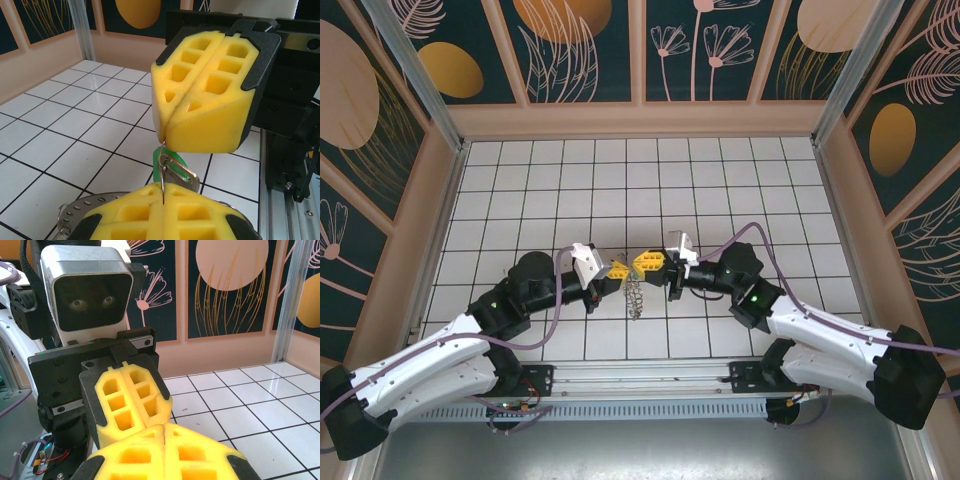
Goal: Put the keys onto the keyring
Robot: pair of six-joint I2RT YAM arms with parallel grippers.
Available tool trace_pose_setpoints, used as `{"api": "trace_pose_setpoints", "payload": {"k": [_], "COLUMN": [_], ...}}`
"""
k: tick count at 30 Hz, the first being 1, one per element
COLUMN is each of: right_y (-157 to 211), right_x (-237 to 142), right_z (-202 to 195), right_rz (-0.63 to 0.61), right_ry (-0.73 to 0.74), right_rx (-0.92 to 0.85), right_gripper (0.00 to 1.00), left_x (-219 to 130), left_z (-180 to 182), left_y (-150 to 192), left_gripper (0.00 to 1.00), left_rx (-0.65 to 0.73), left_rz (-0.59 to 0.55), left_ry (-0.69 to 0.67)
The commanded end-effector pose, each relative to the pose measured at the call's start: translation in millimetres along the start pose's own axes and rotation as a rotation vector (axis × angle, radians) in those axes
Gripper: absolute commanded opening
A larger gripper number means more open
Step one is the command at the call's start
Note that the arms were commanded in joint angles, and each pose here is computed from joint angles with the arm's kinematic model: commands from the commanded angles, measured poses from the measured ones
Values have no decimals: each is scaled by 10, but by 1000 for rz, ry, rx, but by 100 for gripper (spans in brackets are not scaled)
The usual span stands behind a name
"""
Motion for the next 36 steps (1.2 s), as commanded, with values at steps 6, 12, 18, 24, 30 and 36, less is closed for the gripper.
{"api": "trace_pose_setpoints", "payload": {"k": [6,12,18,24,30,36], "right_y": [-6,-7,-7,-10,-25,-34], "right_x": [32,16,9,7,-19,-56], "right_z": [20,0,-55,-85,-118,-161], "right_rz": [-9,-27,-40,-41,-57,-63], "right_ry": [-10,10,55,76,89,98], "right_rx": [-8,-11,-9,-1,19,42], "right_gripper": [0,0,0,0,0,0], "left_x": [-44,-52,-56,-56,-52,-78], "left_z": [3,-2,-6,-12,-11,-10], "left_y": [-261,-256,-257,-257,-250,-260], "left_gripper": [0,0,0,0,0,0], "left_rx": [35,32,29,29,32,35], "left_rz": [-104,-109,-109,-111,-103,-112], "left_ry": [7,9,11,16,15,9]}}
Point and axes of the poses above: each hand's point on the last joint's axis, 136 mm out from that joint toward the fingers, its own x axis out along the fingers, its own z axis along the line the jaws close on, y = z × x, the point moved 5 cm from there along -x, back along the fingers, and after that the axes turned 10 degrees about x, right-handed, at the moved point
